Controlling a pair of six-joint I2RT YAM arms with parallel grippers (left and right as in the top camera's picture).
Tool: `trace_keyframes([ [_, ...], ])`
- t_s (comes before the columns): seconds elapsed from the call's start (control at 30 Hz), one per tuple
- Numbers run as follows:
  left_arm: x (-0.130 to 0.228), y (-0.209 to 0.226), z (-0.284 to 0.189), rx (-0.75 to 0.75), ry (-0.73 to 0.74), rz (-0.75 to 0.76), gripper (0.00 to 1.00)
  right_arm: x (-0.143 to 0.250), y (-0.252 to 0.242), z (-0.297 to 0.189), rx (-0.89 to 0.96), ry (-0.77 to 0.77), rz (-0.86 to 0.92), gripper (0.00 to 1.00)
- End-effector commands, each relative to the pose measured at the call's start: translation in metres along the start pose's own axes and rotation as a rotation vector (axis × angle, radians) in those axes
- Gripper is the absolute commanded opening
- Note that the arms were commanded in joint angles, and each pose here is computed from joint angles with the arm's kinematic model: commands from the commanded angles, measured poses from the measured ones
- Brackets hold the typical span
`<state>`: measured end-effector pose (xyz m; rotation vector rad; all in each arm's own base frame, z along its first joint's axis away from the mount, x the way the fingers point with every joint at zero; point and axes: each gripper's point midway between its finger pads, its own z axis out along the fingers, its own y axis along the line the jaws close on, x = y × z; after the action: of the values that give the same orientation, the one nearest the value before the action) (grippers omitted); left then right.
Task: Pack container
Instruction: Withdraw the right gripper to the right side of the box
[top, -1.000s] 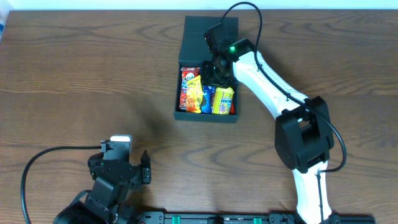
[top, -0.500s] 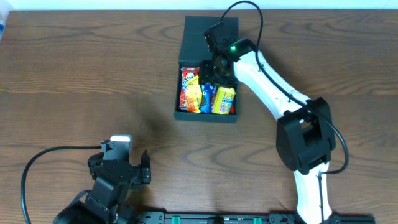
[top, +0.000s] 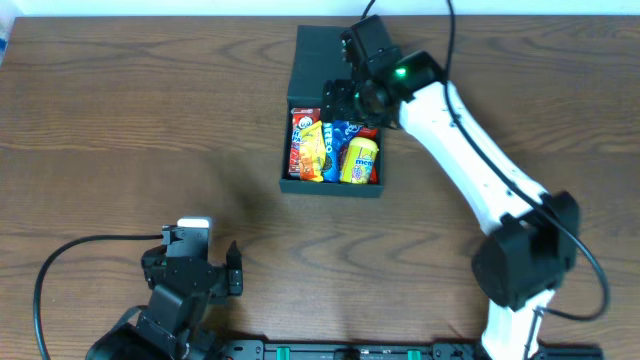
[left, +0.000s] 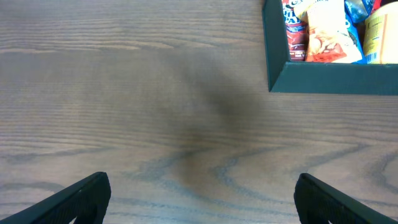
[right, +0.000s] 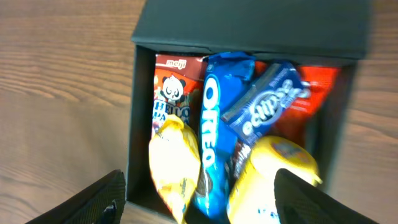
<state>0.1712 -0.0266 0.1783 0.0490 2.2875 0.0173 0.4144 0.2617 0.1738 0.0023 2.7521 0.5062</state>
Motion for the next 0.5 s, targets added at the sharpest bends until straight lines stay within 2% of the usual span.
trace_keyframes([
  [0.0, 0.001, 0.004, 0.001, -0.022, -0.002, 0.012, 0.95, -0.004, 0.003, -0.044, 0.033, -0.089, -0.077, 0.80],
  [0.3, 0.001, 0.004, 0.001, -0.022, -0.002, 0.012, 0.95, 0.041, 0.006, -0.135, 0.096, -0.186, -0.146, 0.99],
  [0.47, 0.001, 0.004, 0.001, -0.022, -0.002, 0.012, 0.95, 0.079, -0.014, -0.149, 0.121, -0.225, -0.110, 0.99],
])
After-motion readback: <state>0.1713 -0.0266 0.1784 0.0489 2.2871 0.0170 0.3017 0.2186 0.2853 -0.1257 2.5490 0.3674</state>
